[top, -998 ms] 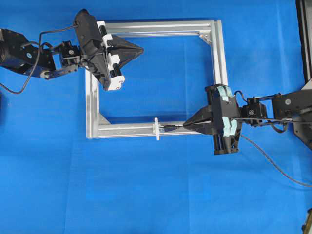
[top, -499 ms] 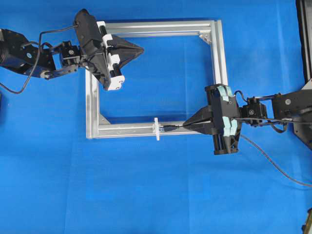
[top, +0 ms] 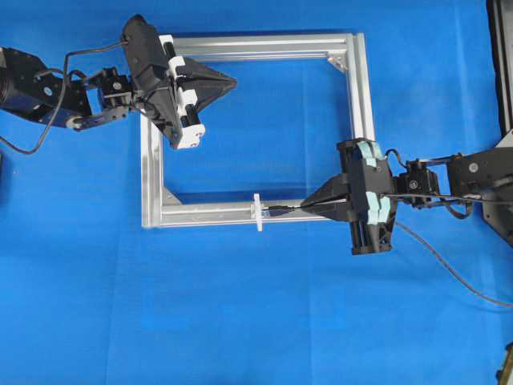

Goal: Insert the wire through the string loop located in the center.
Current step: 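Push the USB plug through the white zip-tie loop with the right gripper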

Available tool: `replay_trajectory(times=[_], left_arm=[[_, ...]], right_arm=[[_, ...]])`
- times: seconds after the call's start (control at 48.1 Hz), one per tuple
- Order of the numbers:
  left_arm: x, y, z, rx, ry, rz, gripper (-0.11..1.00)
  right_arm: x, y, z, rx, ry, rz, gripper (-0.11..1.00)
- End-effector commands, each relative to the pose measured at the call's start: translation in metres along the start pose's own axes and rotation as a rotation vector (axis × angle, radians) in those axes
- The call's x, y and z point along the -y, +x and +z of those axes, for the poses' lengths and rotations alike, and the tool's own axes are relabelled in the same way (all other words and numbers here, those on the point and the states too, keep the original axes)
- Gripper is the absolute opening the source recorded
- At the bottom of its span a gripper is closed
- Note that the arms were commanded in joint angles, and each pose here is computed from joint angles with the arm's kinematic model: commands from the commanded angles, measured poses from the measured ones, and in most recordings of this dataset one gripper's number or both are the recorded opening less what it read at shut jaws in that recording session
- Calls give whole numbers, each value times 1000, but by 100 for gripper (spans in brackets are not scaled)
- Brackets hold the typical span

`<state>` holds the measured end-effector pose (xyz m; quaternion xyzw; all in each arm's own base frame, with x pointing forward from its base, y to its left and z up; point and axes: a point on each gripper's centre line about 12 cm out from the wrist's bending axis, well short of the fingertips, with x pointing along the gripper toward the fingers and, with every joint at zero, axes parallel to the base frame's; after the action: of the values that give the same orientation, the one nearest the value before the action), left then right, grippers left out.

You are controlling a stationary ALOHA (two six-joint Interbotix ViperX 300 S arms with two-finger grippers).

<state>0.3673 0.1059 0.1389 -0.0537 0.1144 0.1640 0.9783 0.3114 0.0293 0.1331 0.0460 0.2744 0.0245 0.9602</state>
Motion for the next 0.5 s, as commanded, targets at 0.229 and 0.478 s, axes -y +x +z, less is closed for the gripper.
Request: replay_trajectory(times=[0.229, 0.478], left_arm=[[3, 0, 16, 49, 0, -9, 0], [3, 0, 16, 49, 0, -9, 0]], right_arm=[[0, -3, 10, 40, -1, 3, -2], [0, -3, 10, 41, -1, 3, -2]])
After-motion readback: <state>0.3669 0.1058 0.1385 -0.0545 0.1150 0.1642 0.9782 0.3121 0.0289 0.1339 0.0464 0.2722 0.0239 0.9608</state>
